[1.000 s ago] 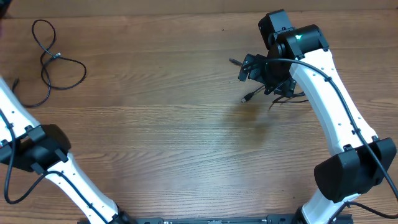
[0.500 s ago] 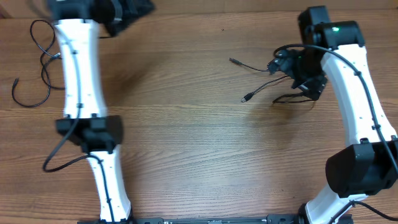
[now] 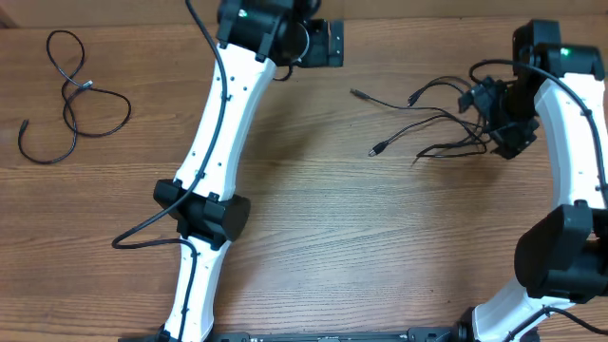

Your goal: Untangle cables

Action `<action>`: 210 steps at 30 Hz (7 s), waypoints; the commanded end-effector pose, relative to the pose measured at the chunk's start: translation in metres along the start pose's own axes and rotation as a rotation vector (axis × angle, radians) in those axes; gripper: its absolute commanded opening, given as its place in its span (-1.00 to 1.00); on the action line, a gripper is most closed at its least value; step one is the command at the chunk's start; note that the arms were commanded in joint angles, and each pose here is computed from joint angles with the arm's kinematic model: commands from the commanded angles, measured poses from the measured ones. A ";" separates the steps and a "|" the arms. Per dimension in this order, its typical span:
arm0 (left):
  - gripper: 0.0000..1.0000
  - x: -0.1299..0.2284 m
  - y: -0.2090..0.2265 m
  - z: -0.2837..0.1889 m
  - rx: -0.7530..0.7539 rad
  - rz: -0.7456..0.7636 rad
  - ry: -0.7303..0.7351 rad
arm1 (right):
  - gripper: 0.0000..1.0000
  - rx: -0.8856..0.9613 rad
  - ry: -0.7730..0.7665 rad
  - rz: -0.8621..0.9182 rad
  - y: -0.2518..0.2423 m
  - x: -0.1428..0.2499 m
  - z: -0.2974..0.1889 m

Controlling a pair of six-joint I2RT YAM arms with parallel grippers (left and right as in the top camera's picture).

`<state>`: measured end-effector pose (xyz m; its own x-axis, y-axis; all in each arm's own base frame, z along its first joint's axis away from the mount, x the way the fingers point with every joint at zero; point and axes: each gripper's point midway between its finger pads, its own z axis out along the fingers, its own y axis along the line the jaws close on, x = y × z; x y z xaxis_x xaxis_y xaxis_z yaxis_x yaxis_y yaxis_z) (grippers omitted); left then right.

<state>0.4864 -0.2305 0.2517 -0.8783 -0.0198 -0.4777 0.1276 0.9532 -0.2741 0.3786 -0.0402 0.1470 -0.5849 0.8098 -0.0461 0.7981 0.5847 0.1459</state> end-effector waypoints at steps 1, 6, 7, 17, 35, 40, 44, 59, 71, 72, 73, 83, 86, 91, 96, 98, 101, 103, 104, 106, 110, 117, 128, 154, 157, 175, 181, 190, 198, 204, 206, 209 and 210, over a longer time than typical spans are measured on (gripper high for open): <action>0.99 0.001 0.008 -0.002 -0.046 0.019 0.000 | 0.63 -0.020 -0.007 0.038 -0.004 -0.004 0.018; 1.00 0.009 0.013 -0.002 -0.061 0.014 0.033 | 0.37 -0.117 -0.044 0.029 0.013 -0.014 0.045; 0.99 0.010 0.013 -0.002 -0.062 0.014 0.037 | 0.34 -0.135 -0.037 0.027 0.015 -0.013 0.049; 0.99 0.017 0.017 -0.003 -0.077 0.012 0.064 | 0.24 -0.155 0.006 0.092 0.009 0.000 0.086; 0.99 0.020 0.024 -0.004 -0.113 0.015 0.074 | 0.76 -0.131 -0.003 0.128 -0.018 -0.020 0.084; 0.99 0.021 0.023 -0.004 -0.113 0.015 0.077 | 0.50 -0.183 -0.033 0.099 -0.001 -0.024 0.082; 0.99 0.021 0.024 -0.004 -0.113 0.015 0.078 | -0.12 -0.243 -0.052 0.059 0.021 -0.022 0.080; 0.99 0.047 0.002 -0.007 0.072 0.184 0.206 | -0.92 -0.634 0.026 -0.258 0.129 0.014 -0.036; 1.00 0.057 -0.075 -0.059 0.791 0.411 0.196 | -0.92 -0.745 -0.045 -0.287 0.146 0.020 -0.141; 0.98 0.060 -0.079 -0.058 0.795 0.457 0.191 | -0.92 -0.766 -0.028 -0.284 0.149 0.023 -0.146; 0.90 0.065 -0.084 -0.057 0.804 0.502 0.188 | -0.92 -0.787 -0.007 -0.283 0.151 0.026 -0.149; 0.99 0.099 -0.140 -0.022 0.743 0.802 0.161 | -0.92 -0.951 0.235 -0.275 0.164 0.062 -0.176; 0.99 0.100 -0.151 -0.005 0.682 0.794 0.152 | -0.92 -0.971 0.263 -0.270 0.166 0.066 -0.180; 0.99 0.092 -0.159 0.021 0.567 0.751 0.108 | -0.92 -0.984 0.260 -0.276 0.166 0.064 -0.182; 0.33 0.086 -0.169 0.036 0.555 0.733 0.064 | -0.92 -1.004 0.271 -0.260 0.166 0.060 -0.187; -0.16 0.088 -0.168 0.039 0.553 0.727 0.072 | -0.92 -1.017 0.252 -0.263 0.167 0.055 -0.189; -0.91 0.085 -0.157 0.043 0.508 0.695 0.090 | -0.92 -1.024 0.231 -0.252 0.164 0.045 -0.191; -0.92 0.081 -0.148 0.044 0.483 0.685 0.089 | -0.92 -1.025 0.220 -0.238 0.160 0.038 -0.191; -0.91 0.079 -0.145 0.044 0.481 0.678 0.087 | -0.92 -1.025 0.215 -0.232 0.159 0.035 -0.191; -0.92 0.072 -0.137 0.045 0.472 0.638 0.087 | -0.89 -1.021 0.201 -0.222 0.157 0.030 -0.190; -0.92 0.055 -0.116 0.035 0.474 0.536 0.081 | -0.66 -0.984 0.140 -0.205 0.150 0.016 -0.183; -0.91 0.015 -0.074 -0.018 0.550 0.438 0.002 | 0.54 -0.787 -0.072 -0.174 0.129 -0.019 -0.153; -0.92 -0.030 -0.013 -0.192 0.495 0.399 -0.338 | 1.00 -0.290 -0.236 -0.030 0.052 -0.044 -0.088; -0.91 0.045 0.166 -0.363 -0.360 -0.213 -0.574 | 1.00 -0.181 0.146 -0.351 0.044 0.097 0.064; -0.91 0.071 0.221 -0.379 -0.500 -0.402 -0.549 | 1.00 -0.184 0.143 -0.352 0.045 0.096 0.064; -0.91 0.136 0.369 -0.367 -0.707 -0.949 -0.413 | 1.00 -0.182 0.145 -0.351 0.044 0.096 0.064; -0.91 0.136 0.404 -0.322 -0.687 -0.972 -0.314 | 1.00 -0.180 0.147 -0.351 0.044 0.097 0.064; -0.92 0.137 0.430 -0.304 -0.714 -1.004 -0.279 | 1.00 -0.186 0.141 -0.352 0.046 0.096 0.064; -0.91 0.207 0.469 -0.326 -1.068 -1.389 -0.295 | 1.00 -0.186 0.141 -0.352 0.046 0.096 0.064; -0.91 0.234 0.493 -0.271 -1.041 -1.445 -0.208 | 1.00 -0.186 0.141 -0.352 0.046 0.096 0.064; -0.91 0.244 0.498 -0.249 -1.020 -1.453 -0.177 | 1.00 -0.186 0.141 -0.352 0.046 0.096 0.064; -0.91 0.255 0.504 -0.216 -0.968 -1.471 -0.153 | 1.00 -0.186 0.141 -0.352 0.046 0.096 0.064; -0.84 0.258 0.505 -0.204 -0.943 -1.477 -0.152 | 1.00 -0.186 0.141 -0.352 0.046 0.096 0.064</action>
<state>0.2287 0.3171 0.1889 0.0279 -0.9003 -0.4343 -0.9993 -0.0354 0.0090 0.3674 0.0680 0.0785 -0.8378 0.5449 0.0343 0.5275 0.7916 0.3083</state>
